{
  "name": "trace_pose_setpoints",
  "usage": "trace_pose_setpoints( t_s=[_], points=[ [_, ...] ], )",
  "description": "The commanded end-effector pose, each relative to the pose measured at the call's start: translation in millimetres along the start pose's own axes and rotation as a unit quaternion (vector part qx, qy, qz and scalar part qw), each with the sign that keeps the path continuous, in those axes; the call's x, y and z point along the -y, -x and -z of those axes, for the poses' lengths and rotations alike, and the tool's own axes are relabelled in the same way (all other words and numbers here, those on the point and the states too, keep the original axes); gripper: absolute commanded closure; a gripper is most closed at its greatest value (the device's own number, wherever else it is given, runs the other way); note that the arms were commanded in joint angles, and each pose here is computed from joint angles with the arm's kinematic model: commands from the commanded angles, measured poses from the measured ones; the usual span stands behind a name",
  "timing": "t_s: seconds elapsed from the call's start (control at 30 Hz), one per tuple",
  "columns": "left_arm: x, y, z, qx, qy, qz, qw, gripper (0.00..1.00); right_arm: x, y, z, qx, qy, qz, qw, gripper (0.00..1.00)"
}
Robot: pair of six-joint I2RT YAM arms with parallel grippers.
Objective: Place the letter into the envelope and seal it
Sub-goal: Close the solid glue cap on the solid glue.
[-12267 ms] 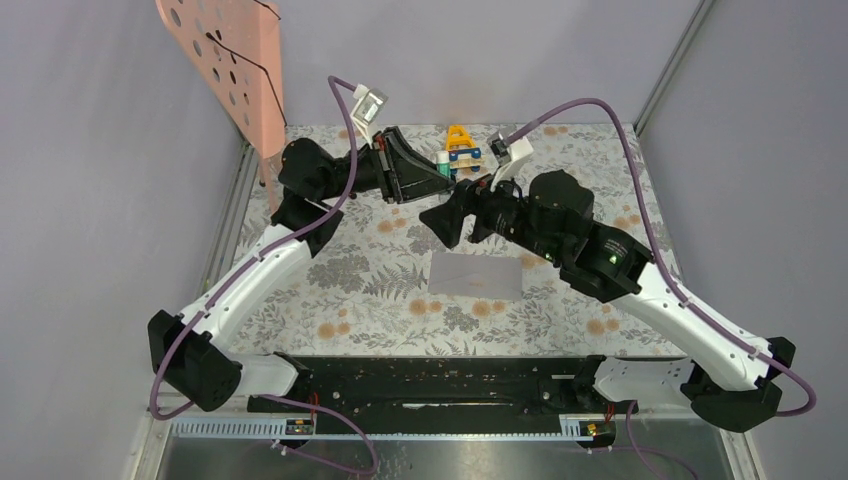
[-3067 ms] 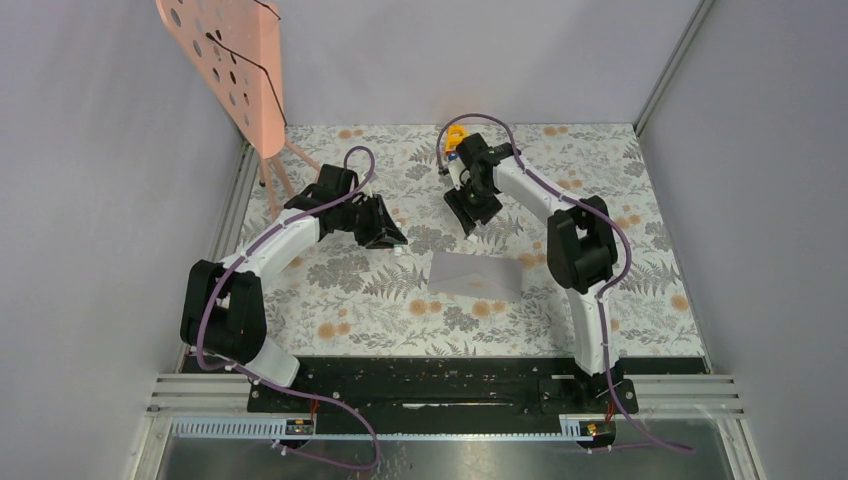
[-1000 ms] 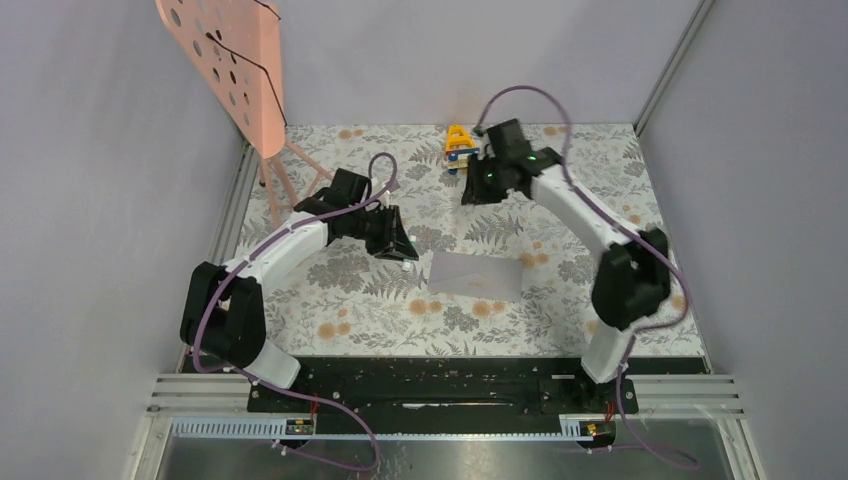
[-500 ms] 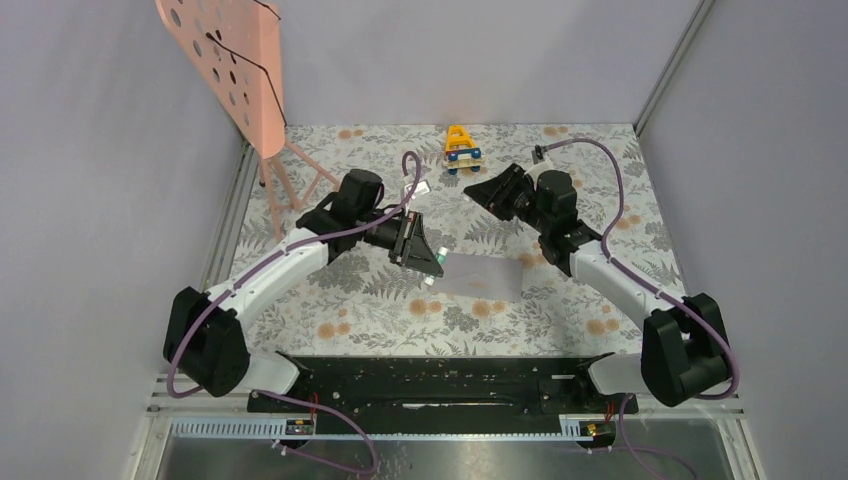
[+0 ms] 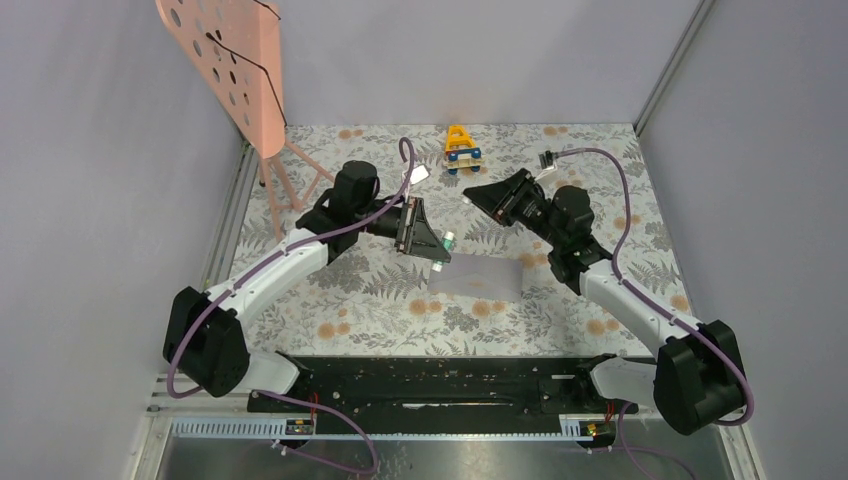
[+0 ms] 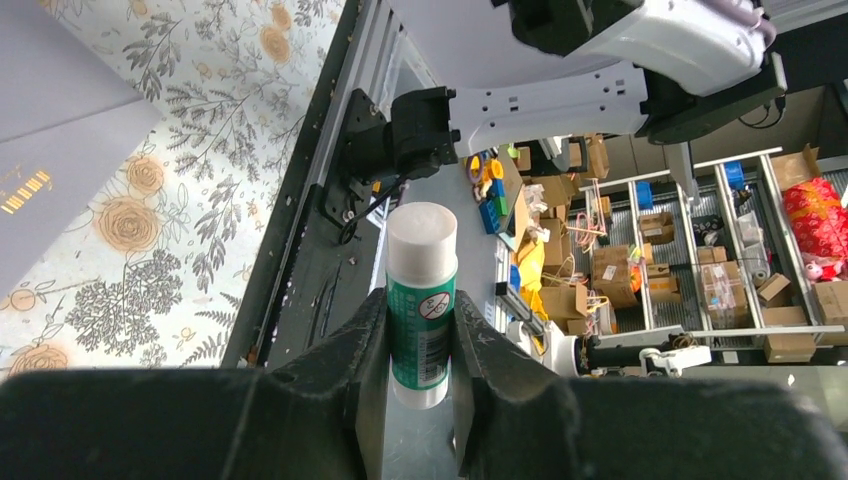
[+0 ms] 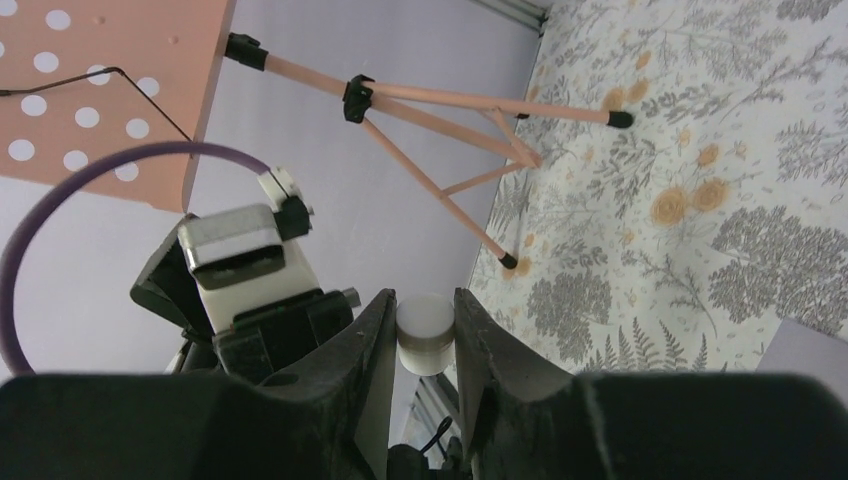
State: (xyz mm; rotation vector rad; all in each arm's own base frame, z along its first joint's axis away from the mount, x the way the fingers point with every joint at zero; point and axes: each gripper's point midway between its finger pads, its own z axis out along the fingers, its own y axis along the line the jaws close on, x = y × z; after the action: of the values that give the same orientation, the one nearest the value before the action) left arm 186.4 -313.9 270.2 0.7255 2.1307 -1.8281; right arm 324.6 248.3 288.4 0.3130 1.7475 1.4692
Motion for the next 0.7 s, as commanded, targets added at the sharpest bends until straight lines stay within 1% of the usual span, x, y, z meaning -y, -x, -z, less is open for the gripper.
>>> trace_pose_setpoints(
  t_s=[0.0,0.23,0.67],
  points=[
    [6.1,18.6,-3.8,0.025,-0.019,-0.013,0.999,1.0,-19.7,-13.7,6.2,-0.02,0.041,-0.009,0.999,0.96],
    [-2.2,22.4,-8.3,0.027,-0.014,0.005,1.0,1.0,-26.8,-24.5,9.5,-0.032,0.055,-0.008,0.998,0.97],
    [-6.4,26.8,-11.5,0.029,-0.015,0.013,0.999,1.0,-35.3,-35.4,15.9,-0.049,0.07,-0.009,0.996,0.96]
  ],
)
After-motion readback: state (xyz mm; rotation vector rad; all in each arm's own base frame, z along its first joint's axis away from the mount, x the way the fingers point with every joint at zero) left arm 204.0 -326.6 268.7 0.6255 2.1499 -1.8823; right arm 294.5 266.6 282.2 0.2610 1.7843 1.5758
